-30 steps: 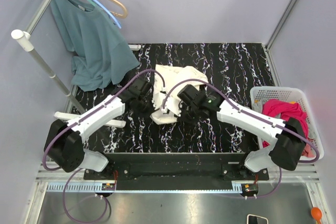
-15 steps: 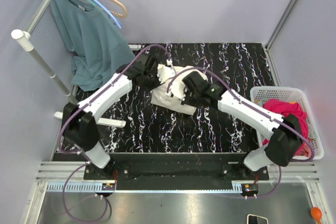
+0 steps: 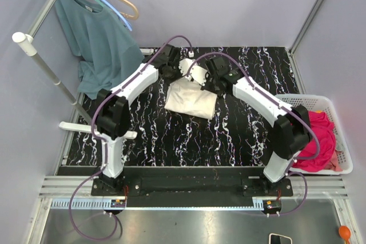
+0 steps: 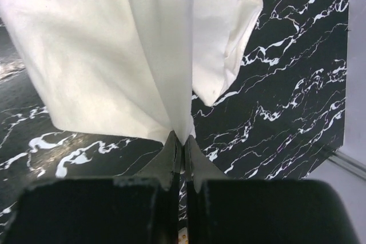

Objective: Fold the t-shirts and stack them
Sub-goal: Fold the tshirt

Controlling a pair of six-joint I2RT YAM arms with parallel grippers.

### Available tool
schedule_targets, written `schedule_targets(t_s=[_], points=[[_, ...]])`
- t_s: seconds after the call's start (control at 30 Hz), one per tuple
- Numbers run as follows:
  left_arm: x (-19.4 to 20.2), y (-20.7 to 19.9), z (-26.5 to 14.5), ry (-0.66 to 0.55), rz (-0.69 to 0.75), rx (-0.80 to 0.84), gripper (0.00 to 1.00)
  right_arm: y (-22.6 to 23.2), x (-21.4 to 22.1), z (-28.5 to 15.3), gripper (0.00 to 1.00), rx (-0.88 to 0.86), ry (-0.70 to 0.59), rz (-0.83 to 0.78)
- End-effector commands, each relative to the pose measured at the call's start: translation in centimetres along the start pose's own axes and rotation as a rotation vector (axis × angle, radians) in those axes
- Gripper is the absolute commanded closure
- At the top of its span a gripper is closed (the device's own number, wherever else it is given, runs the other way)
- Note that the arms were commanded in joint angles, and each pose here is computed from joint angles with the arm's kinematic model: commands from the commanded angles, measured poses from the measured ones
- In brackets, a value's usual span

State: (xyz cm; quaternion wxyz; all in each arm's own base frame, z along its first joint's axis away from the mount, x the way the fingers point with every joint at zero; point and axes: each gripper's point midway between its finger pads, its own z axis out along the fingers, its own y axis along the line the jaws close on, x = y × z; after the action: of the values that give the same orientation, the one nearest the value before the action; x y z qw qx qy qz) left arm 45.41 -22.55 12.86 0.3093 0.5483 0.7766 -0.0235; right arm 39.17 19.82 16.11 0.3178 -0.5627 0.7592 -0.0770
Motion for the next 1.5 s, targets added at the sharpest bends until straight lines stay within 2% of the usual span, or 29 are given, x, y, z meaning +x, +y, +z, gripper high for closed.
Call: schedule_targets(t_s=[0.0, 0.3, 0.63, 0.73, 0.77, 0.83, 0.87, 0.93, 0.97, 1.03, 1.07, 1.17, 1.2, 1.43, 1.47], points=[[-1.4, 5.4, -0.1, -0.036, 0.004, -0.15, 1.0, -4.1, -0.9, 0.4, 1.0, 0.062, -0.031, -0.009], [-1.7, 9.0, 3.7, -0.067, -0.006, -0.27, 1.0, -7.4, 1.1, 5.1, 1.0, 0.059, 0.021, 0.012], [-1.9, 12.4, 7.4, -0.075, -0.031, -0.421, 1.0, -8.1, 3.0, 12.4, 1.0, 0.023, 0.086, 0.036], [-1.6, 12.7, 8.3, -0.06, -0.024, -0.443, 0.86, -8.4, 3.5, 14.0, 1.0, 0.034, 0.103, 0.047], [-1.4, 12.7, 8.8, -0.055, -0.018, -0.447, 0.72, -8.6, 3.4, 14.3, 0.98, 0.04, 0.103, 0.047], [-1.1, 12.9, 9.0, -0.041, -0.013, -0.467, 0.61, -8.7, 4.0, 15.0, 0.9, 0.051, 0.116, 0.055], [-1.3, 13.2, 9.0, -0.051, -0.016, -0.489, 0.5, -9.0, 3.8, 15.2, 0.84, 0.065, 0.108, 0.059], [-1.0, 13.6, 8.9, -0.042, -0.023, -0.527, 0.44, -9.4, 4.1, 15.5, 0.76, 0.085, 0.111, 0.077], [-1.6, 14.1, 8.4, -0.066, -0.033, -0.559, 0.41, -9.8, 3.9, 15.6, 0.66, 0.1, 0.103, 0.084], [-1.7, 14.8, 8.0, -0.071, -0.049, -0.607, 0.26, -10.2, 4.0, 15.9, 0.58, 0.128, 0.107, 0.097], [-1.9, 15.0, 7.6, -0.076, -0.056, -0.624, 0.25, -10.6, 3.9, 15.9, 0.43, 0.143, 0.106, 0.106], [-2.2, 15.6, 6.8, -0.074, -0.067, -0.683, 0.17, -11.3, 3.8, 16.0, 0.32, 0.181, 0.114, 0.143], [-2.3, 15.5, 6.7, -0.073, -0.068, -0.693, 0.13, -11.5, 4.1, 16.1, 0.25, 0.196, 0.128, 0.157], [-2.6, 15.9, 3.4, -0.083, -0.11, -0.75, 0.06, -12.4, 4.4, 15.2, 0.14, 0.268, 0.149, 0.216], [-3.1, 16.0, 2.0, -0.104, -0.127, -0.76, 0.04, -12.3, 4.6, 15.0, 0.13, 0.271, 0.155, 0.222]])
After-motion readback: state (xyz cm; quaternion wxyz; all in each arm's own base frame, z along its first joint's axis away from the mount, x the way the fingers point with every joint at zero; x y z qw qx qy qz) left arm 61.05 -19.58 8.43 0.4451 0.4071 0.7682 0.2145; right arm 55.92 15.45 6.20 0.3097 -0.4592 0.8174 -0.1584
